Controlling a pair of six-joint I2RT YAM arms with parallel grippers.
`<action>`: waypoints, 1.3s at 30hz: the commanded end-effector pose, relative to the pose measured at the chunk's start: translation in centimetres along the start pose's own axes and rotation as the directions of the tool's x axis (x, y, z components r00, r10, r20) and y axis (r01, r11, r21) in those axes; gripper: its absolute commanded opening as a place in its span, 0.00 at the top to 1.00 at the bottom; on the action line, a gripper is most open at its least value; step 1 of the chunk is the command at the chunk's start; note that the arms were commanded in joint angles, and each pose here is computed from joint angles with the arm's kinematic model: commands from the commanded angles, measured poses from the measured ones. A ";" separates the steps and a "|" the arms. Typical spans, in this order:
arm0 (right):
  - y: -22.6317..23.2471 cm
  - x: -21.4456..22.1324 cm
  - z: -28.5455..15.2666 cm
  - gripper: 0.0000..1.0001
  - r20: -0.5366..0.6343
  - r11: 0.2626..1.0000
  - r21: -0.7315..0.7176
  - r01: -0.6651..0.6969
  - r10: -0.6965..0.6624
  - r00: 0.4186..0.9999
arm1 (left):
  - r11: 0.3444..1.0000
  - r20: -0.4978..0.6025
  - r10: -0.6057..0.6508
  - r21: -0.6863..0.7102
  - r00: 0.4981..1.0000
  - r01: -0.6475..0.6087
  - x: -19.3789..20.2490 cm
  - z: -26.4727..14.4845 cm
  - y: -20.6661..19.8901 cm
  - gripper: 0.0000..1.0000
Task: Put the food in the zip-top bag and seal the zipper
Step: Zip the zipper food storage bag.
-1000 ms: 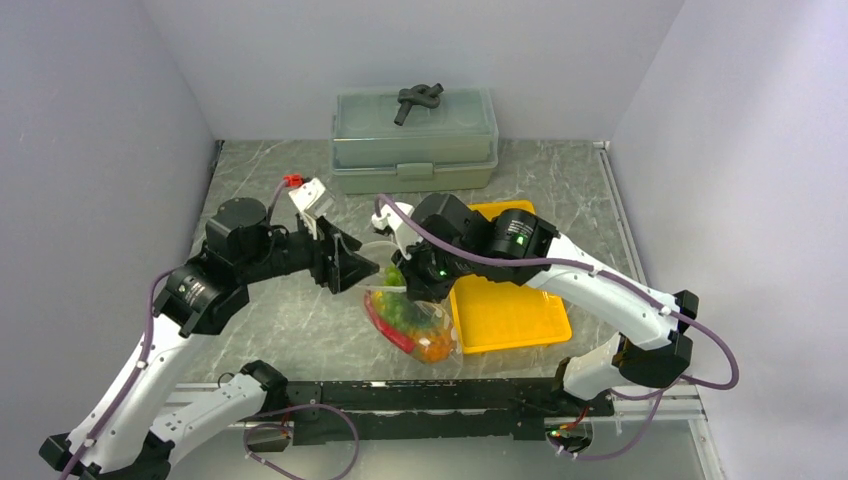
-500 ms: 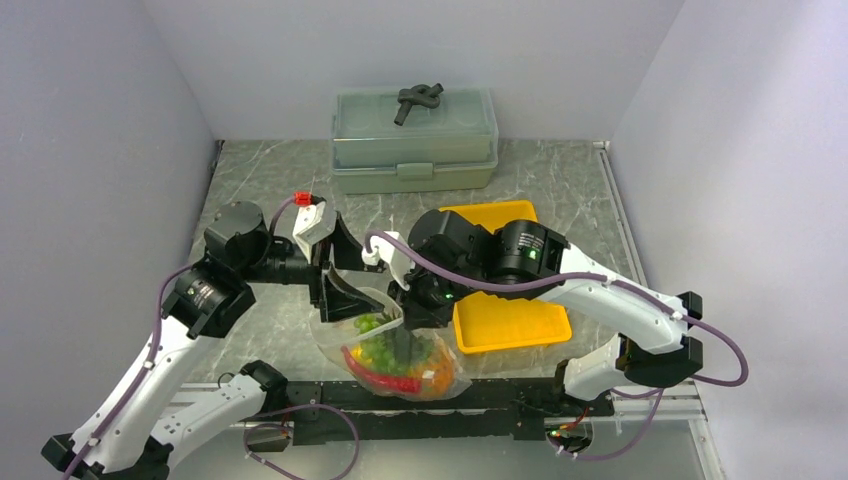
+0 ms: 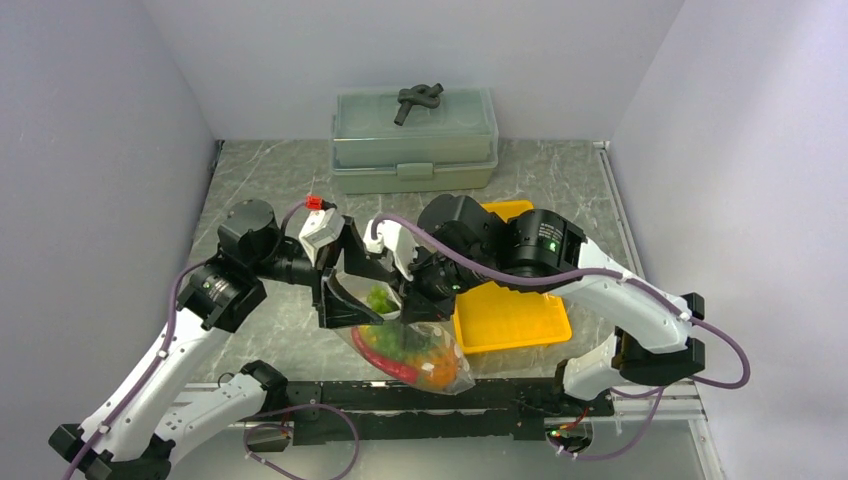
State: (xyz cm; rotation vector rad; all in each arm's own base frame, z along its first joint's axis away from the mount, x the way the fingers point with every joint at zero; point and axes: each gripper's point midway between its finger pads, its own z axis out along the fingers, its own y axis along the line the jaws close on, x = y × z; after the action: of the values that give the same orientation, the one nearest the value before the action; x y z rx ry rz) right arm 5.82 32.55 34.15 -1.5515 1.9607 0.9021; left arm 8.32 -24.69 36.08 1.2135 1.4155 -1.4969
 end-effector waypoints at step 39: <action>-2.6 -5.3 -2.3 1.00 0.133 0.982 0.145 -0.124 0.105 0.986 | 0.993 -0.068 0.022 -0.118 0.997 -0.030 2.5 -0.5 1.9 0.49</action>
State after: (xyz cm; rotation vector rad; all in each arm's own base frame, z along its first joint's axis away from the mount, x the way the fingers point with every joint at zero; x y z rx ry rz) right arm 9.30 33.77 36.10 -1.3705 2.0641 0.7916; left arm 9.26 -24.23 33.40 1.2032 1.5111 -1.3821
